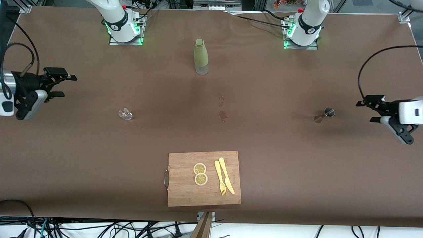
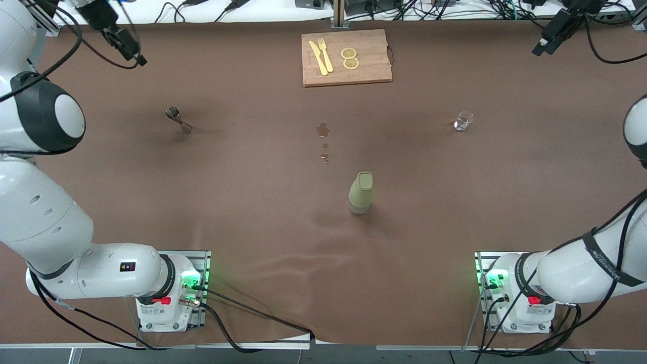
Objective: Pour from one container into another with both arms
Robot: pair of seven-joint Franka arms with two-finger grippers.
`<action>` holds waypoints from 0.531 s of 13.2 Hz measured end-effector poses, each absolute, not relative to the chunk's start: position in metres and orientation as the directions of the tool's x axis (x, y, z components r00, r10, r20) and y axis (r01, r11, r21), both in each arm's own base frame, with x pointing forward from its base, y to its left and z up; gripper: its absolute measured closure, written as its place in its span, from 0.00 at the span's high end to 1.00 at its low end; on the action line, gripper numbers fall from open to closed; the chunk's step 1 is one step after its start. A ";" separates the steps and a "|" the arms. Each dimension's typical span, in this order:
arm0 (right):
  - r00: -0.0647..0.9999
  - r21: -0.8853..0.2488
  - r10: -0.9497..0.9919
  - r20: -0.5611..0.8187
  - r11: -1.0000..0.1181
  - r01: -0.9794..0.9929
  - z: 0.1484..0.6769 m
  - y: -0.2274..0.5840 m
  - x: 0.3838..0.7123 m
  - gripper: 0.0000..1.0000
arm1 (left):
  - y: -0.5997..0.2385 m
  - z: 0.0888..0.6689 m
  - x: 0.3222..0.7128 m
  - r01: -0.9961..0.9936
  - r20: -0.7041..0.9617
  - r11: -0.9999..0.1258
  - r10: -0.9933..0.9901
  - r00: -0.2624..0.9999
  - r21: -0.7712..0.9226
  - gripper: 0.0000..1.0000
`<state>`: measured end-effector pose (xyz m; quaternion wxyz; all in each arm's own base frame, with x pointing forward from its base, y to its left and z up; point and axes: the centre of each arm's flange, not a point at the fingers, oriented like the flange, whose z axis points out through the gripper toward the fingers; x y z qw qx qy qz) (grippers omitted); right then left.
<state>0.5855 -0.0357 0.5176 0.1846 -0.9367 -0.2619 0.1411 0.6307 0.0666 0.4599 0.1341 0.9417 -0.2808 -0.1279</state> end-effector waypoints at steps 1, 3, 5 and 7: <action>0.842 -0.368 0.503 -0.196 -0.833 0.413 0.531 -0.036 0.579 1.00 | 0.032 0.483 0.626 -0.502 -0.196 -0.822 -0.556 0.807 0.268 1.00; 0.881 -0.244 0.416 -0.227 -0.900 0.363 0.550 -0.042 0.567 1.00 | -0.013 0.523 0.620 -0.555 -0.205 -0.817 -0.577 0.791 0.157 1.00; 0.924 -0.127 0.301 -0.237 -0.952 0.277 0.562 -0.039 0.556 1.00 | -0.020 0.555 0.619 -0.572 -0.165 -0.814 -0.581 0.797 0.105 1.00; 0.967 -0.054 0.158 -0.201 -0.987 0.150 0.571 -0.024 0.544 1.00 | -0.011 0.586 0.620 -0.565 -0.112 -0.822 -0.569 0.814 0.069 1.00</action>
